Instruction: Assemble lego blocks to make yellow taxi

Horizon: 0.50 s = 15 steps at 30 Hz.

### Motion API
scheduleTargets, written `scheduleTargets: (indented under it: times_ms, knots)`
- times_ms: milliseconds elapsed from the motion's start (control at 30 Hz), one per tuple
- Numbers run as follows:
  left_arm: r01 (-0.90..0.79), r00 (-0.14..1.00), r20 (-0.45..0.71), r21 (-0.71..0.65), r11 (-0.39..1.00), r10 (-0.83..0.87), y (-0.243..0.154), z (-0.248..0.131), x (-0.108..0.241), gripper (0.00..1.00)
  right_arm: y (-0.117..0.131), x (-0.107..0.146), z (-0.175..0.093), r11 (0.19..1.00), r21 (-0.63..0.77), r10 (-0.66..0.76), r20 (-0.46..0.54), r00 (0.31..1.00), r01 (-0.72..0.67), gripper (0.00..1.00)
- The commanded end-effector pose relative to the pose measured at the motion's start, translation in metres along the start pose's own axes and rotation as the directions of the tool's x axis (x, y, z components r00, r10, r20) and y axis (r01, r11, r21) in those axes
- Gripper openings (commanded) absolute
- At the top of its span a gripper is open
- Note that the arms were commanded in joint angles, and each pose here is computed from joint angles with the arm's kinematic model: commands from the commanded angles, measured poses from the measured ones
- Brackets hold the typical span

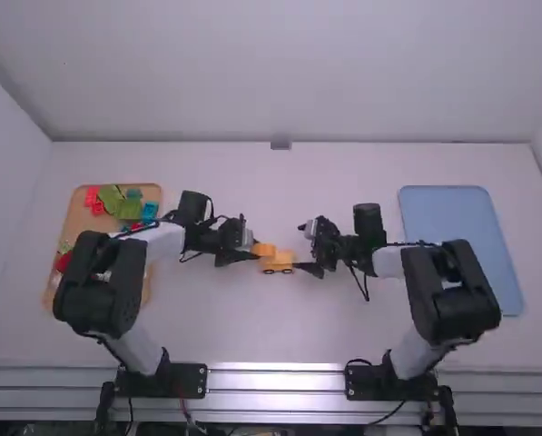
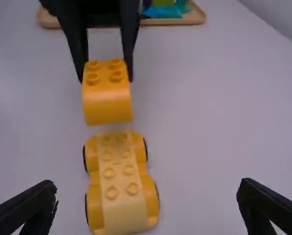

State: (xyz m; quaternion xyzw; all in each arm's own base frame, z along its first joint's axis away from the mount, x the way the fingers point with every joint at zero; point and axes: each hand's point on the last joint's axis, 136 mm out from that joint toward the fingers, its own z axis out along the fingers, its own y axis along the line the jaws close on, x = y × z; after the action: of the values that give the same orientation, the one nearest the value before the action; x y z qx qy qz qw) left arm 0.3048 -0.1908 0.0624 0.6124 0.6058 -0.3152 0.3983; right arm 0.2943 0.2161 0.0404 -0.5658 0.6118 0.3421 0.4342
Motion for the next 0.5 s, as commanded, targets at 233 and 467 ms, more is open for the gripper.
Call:
scheduleTargets:
  times_ms: [233,467]
  knots:
    - [0.045,0.999,0.004,0.014,0.999,-0.045,-0.002,0.005,-0.009,0.07,0.009,0.031,0.024,0.998,-0.057,0.008,-0.007,1.000,-0.009,0.99]
    - [0.081,0.997,-0.004,0.019,0.997,-0.081,-0.008,0.006,-0.003,0.08,0.007,0.034,0.045,0.993,-0.122,0.001,0.030,1.000,0.003,0.99]
